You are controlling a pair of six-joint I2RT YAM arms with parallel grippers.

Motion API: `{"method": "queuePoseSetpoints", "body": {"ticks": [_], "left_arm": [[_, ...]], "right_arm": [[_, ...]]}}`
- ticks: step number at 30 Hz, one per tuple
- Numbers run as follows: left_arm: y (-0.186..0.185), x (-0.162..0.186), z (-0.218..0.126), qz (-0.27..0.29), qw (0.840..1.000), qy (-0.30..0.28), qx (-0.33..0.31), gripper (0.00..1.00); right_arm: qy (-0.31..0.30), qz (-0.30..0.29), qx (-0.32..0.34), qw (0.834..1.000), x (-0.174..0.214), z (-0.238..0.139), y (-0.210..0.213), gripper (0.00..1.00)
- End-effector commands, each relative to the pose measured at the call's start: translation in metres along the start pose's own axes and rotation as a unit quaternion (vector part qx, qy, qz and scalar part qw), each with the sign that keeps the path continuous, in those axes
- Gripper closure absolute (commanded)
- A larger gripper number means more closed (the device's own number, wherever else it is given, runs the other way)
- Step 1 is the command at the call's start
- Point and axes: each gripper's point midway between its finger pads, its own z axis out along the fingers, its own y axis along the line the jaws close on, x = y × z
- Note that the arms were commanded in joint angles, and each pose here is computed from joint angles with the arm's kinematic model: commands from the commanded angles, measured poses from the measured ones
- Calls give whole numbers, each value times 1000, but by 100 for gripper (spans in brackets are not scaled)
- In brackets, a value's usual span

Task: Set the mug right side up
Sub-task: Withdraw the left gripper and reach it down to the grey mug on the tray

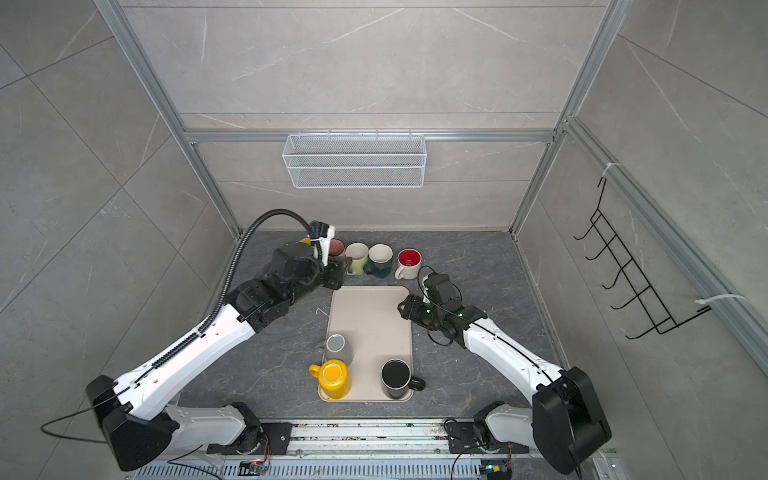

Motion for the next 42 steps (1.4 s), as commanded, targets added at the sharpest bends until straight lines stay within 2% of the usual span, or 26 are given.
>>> {"method": "queuePoseSetpoints", "body": {"ticks": [1, 5, 8, 12, 17, 22, 25, 34, 42], "left_arm": [[31, 26, -19, -151, 987, 55, -7, 55], [57, 49, -25, -261, 961, 88, -14, 56], [66, 65, -23, -339, 935, 105, -11, 58], [64, 93, -7, -438, 888, 141, 0, 60], [68, 133, 8, -521, 830, 197, -32, 63], [73, 152, 14, -569, 793, 212, -61, 63], [86, 164, 8, -591, 773, 202, -107, 64], [110, 212, -18, -684, 683, 171, -190, 65], [105, 219, -11, -715, 653, 176, -178, 65]], "right_arm": [[-2, -6, -18, 1000, -6, 2, 18, 38], [2, -13, -20, 1000, -4, 6, 23, 38], [5, -15, -19, 1000, -3, 9, 24, 38], [7, -16, -16, 1000, -1, 11, 24, 38], [8, -16, -9, 1000, 2, 12, 19, 38], [11, -16, -3, 1000, 3, 14, 17, 38], [13, -17, 0, 1000, 4, 14, 15, 38], [23, -14, 15, 1000, 7, 20, 10, 37], [30, -12, 18, 999, 7, 25, 9, 37]]}}
